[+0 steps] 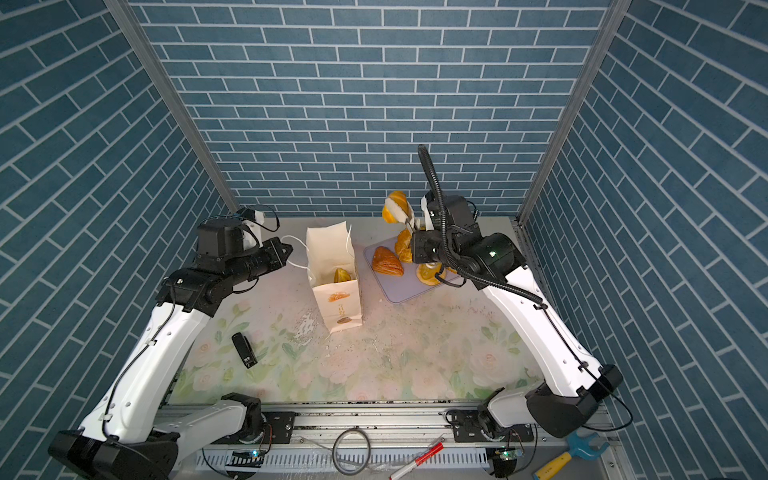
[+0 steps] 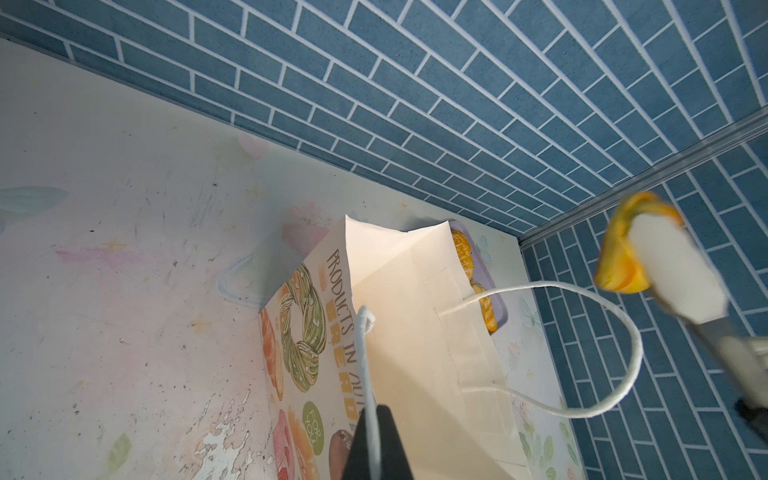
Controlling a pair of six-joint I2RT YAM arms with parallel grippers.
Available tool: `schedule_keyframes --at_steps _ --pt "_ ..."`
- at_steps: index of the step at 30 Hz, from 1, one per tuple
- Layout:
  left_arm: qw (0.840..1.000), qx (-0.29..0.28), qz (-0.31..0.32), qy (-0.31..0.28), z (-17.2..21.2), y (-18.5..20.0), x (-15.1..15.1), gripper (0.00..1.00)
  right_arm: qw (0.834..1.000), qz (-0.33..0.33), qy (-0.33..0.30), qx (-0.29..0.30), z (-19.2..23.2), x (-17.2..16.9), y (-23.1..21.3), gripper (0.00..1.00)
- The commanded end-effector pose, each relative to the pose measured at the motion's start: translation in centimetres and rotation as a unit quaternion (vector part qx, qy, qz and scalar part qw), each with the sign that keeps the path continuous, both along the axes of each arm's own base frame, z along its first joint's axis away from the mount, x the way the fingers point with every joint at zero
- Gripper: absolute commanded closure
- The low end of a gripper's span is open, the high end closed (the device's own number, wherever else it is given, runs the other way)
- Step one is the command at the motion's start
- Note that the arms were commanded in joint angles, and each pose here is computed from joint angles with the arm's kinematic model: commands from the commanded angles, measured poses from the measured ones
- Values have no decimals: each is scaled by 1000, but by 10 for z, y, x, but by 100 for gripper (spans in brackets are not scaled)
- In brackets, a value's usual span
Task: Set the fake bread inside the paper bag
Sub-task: 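Pinch the striped roll with the tongs and carry it over the bag, then open the tongs to release the roll into the bag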
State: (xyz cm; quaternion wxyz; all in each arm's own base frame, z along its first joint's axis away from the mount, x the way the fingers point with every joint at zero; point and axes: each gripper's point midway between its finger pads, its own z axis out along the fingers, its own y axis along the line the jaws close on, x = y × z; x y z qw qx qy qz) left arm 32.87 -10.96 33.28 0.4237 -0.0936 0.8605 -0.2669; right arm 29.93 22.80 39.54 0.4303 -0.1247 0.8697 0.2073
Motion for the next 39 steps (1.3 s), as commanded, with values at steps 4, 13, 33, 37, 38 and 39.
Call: schedule_keyframes --at_steps 4,13,33,37,38,39 --pt "1000 -4 -3 7 0 -2 -4 100 982 129 -135 26 83 -12 67 76" --pt "1000 -13 -3 7 1 -5 -4 100 962 217 -115 -116 31 -37 127 75" --pt "1000 -8 -4 11 -1 -4 -8 100 954 177 -24 -242 -58 -22 123 73" --pt "1000 -6 -4 12 -3 -3 -7 100 950 183 -14 -254 -65 -23 123 65" --pt "1000 -5 -3 13 -3 -3 -7 100 949 183 -13 -255 -65 -23 123 62" --pt "1000 -5 -2 13 -4 -3 -7 100 950 183 -12 -253 -64 -23 124 60"
